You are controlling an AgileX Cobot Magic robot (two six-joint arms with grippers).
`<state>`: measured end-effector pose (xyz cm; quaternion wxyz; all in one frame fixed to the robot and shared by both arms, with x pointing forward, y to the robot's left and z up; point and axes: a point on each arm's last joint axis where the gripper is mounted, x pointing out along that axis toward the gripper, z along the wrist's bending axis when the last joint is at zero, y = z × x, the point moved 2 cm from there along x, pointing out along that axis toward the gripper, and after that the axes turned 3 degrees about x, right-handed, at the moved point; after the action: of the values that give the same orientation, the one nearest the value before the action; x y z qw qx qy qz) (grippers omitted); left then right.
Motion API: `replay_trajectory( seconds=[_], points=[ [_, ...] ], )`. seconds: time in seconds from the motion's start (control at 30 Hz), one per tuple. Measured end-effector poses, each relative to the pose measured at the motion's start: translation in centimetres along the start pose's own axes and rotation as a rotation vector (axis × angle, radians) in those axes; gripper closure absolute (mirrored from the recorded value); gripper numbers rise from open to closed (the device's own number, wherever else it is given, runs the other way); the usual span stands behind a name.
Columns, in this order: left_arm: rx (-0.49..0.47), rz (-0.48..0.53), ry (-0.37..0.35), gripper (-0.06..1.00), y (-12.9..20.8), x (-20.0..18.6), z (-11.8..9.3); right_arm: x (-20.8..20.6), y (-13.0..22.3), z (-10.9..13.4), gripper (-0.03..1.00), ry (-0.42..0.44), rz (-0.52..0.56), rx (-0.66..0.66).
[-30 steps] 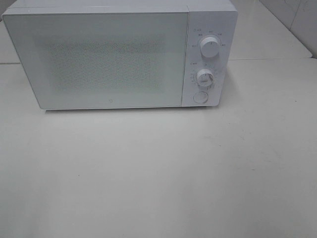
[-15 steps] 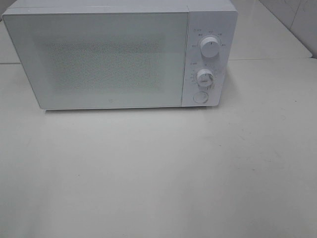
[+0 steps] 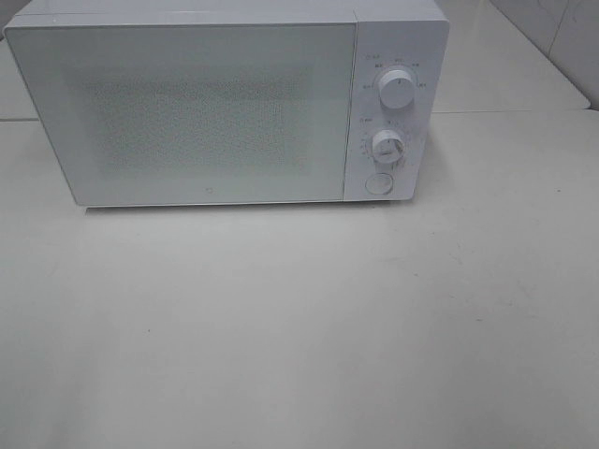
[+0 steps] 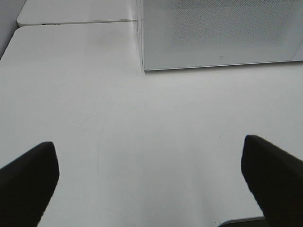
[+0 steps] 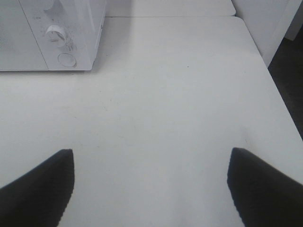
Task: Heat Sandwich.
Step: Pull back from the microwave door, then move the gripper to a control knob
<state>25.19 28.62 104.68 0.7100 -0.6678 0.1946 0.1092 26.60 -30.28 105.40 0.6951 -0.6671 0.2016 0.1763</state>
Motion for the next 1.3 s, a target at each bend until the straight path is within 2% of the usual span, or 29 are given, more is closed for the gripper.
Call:
replay_trajectory(
  seconds=[0.2,0.67,1.3],
  points=[
    [0.000,0.000,0.000,-0.05,0.0,0.0,0.0,1.3,-1.8,0.2,0.12,-0.005,-0.036,-0.004],
    [0.000,0.002,0.000,-0.05,0.0,0.0,0.0,5.9,-5.2,0.8,0.13,-0.020,-0.035,-0.006],
    [0.000,0.002,0.000,-0.05,0.0,0.0,0.0,12.9,-7.4,1.4,0.16,-0.033,-0.017,0.011]
  ],
)
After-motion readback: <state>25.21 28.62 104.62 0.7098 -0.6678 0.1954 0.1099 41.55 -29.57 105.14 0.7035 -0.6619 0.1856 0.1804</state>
